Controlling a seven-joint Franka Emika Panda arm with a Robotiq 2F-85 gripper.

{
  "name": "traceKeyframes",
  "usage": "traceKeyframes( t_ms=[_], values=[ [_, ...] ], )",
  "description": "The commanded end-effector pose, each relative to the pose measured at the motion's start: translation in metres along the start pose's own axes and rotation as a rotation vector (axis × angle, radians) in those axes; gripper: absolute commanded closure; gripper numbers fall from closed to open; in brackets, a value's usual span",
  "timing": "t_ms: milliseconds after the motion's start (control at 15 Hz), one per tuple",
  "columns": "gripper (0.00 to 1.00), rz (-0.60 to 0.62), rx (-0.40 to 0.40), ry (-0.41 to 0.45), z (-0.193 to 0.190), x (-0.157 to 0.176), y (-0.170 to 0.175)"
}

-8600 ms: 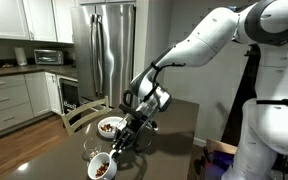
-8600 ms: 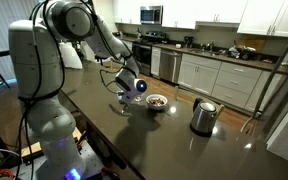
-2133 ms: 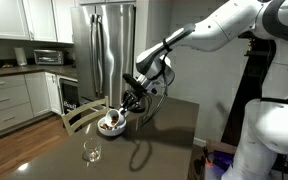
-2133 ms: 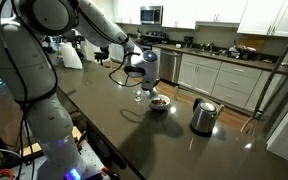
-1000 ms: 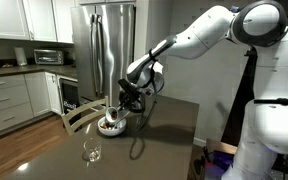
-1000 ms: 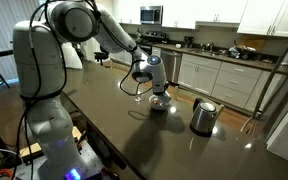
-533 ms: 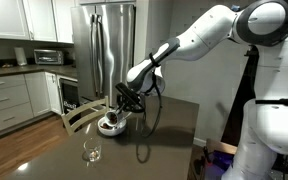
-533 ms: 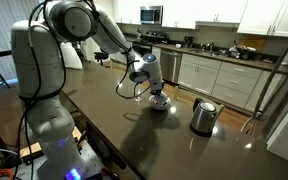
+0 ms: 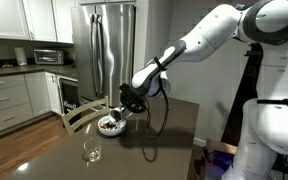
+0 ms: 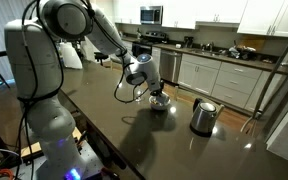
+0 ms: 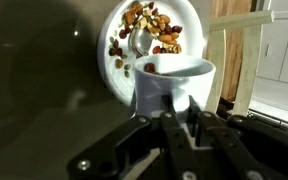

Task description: Pour the contents from the white cup into the white bowl

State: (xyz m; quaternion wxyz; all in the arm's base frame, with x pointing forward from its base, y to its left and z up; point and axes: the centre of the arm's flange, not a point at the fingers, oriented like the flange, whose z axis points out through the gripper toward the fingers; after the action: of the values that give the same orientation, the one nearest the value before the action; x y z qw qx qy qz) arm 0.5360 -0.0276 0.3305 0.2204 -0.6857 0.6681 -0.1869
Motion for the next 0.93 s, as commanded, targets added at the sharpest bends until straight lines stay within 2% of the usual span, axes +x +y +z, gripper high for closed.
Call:
traceKeyframes(
  t_ms=[0,867],
  values=[
    [0.96,-0.012,0.043,0.035,-0.015,-0.004,-0.006],
    [0.96,-0.135,0.095,0.097,-0.014,-0.015,-0.018]
  ],
)
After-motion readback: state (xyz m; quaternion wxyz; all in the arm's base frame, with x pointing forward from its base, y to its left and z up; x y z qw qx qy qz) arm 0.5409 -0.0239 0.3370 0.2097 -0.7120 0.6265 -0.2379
